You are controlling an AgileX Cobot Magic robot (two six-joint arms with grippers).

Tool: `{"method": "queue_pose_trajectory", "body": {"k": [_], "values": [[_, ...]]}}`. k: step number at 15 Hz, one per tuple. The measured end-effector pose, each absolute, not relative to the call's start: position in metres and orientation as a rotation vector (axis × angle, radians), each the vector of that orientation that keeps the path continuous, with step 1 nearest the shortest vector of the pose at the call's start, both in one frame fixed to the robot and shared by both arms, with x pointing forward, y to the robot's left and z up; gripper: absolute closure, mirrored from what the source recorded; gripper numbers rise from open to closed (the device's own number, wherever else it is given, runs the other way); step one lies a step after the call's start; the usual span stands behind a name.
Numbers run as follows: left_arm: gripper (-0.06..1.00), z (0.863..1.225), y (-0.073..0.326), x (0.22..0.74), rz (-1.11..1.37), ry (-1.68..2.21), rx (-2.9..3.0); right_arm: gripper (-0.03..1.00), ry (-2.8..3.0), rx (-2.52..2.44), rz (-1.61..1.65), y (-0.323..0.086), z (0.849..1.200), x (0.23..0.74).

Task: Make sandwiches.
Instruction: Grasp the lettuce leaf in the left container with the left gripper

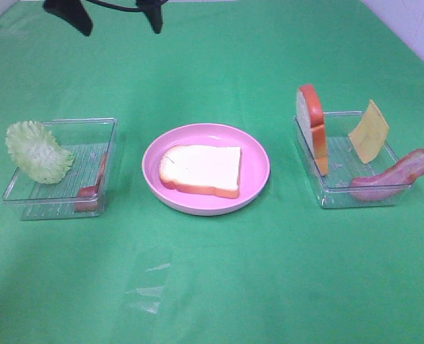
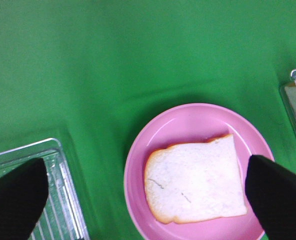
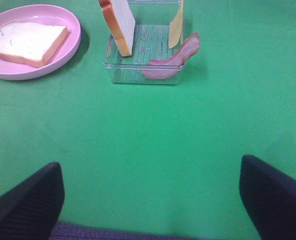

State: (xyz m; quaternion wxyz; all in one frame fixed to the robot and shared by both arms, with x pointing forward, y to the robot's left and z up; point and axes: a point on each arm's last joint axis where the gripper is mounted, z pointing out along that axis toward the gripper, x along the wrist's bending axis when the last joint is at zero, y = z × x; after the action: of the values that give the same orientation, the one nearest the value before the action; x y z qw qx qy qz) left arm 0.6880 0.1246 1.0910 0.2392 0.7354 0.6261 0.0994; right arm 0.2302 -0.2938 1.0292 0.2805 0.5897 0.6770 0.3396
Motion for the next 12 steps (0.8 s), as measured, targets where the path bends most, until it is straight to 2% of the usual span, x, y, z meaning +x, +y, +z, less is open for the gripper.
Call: {"method": "queue_pose_trajectory", "body": {"k": [6,9,12], "values": [[-0.04,1.063,0.268,0.652,0.256,2.112,2.009,0.04,1.815,1.581,0.910,-0.294,1.029,0.230],[-0.04,1.042,0.307,0.642,0.194,2.233,1.996,0.04,1.815,1.581,0.910,-0.294,1.029,0.230],[-0.04,1.039,0.315,0.640,0.188,2.237,2.008,0.04,1.815,1.581,0.910,-0.294,1.029,0.230]]}}
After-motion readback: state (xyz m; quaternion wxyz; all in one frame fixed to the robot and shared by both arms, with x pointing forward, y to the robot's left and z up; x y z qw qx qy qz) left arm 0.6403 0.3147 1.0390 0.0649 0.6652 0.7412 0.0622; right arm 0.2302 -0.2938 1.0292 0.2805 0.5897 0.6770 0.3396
